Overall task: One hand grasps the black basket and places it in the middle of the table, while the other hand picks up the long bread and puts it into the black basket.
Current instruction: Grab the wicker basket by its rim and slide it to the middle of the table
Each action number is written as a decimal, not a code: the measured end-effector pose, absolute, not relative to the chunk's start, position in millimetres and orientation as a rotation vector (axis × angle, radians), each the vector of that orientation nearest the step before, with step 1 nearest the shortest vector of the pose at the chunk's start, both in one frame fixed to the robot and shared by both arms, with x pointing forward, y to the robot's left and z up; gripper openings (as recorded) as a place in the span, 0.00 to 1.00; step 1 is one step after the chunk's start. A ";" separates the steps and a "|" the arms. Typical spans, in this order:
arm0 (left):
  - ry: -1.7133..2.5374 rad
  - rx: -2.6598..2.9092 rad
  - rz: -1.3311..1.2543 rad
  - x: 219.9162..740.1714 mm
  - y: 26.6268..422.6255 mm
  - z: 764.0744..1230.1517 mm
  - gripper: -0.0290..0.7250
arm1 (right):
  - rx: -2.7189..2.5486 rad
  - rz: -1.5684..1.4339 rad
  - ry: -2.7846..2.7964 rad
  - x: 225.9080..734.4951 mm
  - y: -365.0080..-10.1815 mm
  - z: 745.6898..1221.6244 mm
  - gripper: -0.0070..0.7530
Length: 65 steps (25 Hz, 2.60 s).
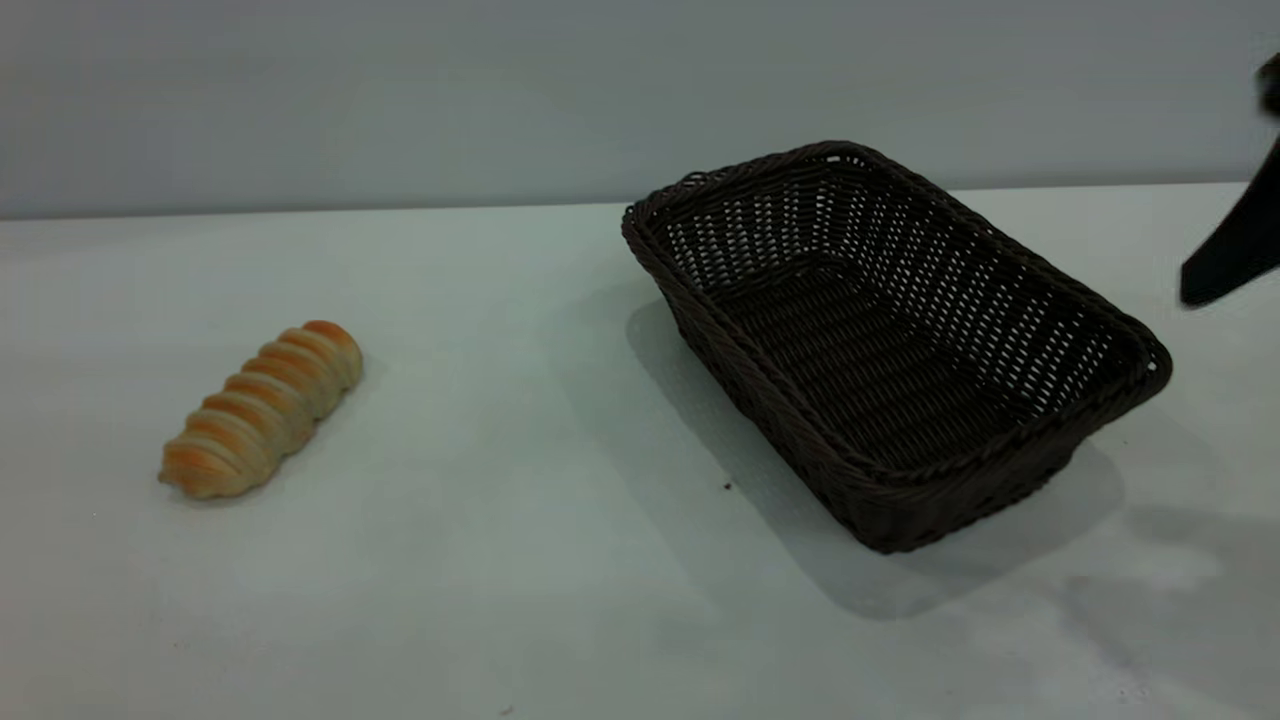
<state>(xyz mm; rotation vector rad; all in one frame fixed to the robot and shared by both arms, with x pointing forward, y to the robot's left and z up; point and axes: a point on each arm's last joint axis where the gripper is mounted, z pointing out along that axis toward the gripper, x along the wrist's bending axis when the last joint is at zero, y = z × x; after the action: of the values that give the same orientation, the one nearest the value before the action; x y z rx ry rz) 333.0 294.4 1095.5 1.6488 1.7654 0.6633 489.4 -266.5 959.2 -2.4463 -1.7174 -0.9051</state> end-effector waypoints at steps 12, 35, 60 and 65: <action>1.763 1.645 0.665 333.3 294.4 1095.8 0.81 | -2.619 -0.784 -1.429 512.4 -271.0 905.2 0.68; 1.759 1.639 0.668 333.7 294.4 1096.3 0.81 | -2.633 -0.639 -1.311 565.2 -269.0 848.4 0.68; 1.762 1.642 0.666 333.5 294.4 1096.0 0.81 | -2.270 -0.656 -1.824 583.6 -251.9 860.4 0.21; 1.764 1.644 0.664 333.3 294.4 1095.8 0.81 | -2.097 -0.695 -1.955 608.6 -221.3 877.4 0.21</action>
<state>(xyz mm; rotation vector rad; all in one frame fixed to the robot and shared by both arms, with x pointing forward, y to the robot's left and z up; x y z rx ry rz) 333.3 294.4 1095.8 1.6439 1.7643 0.6636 608.6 -221.3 877.4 -2.0971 -1.9546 -0.6954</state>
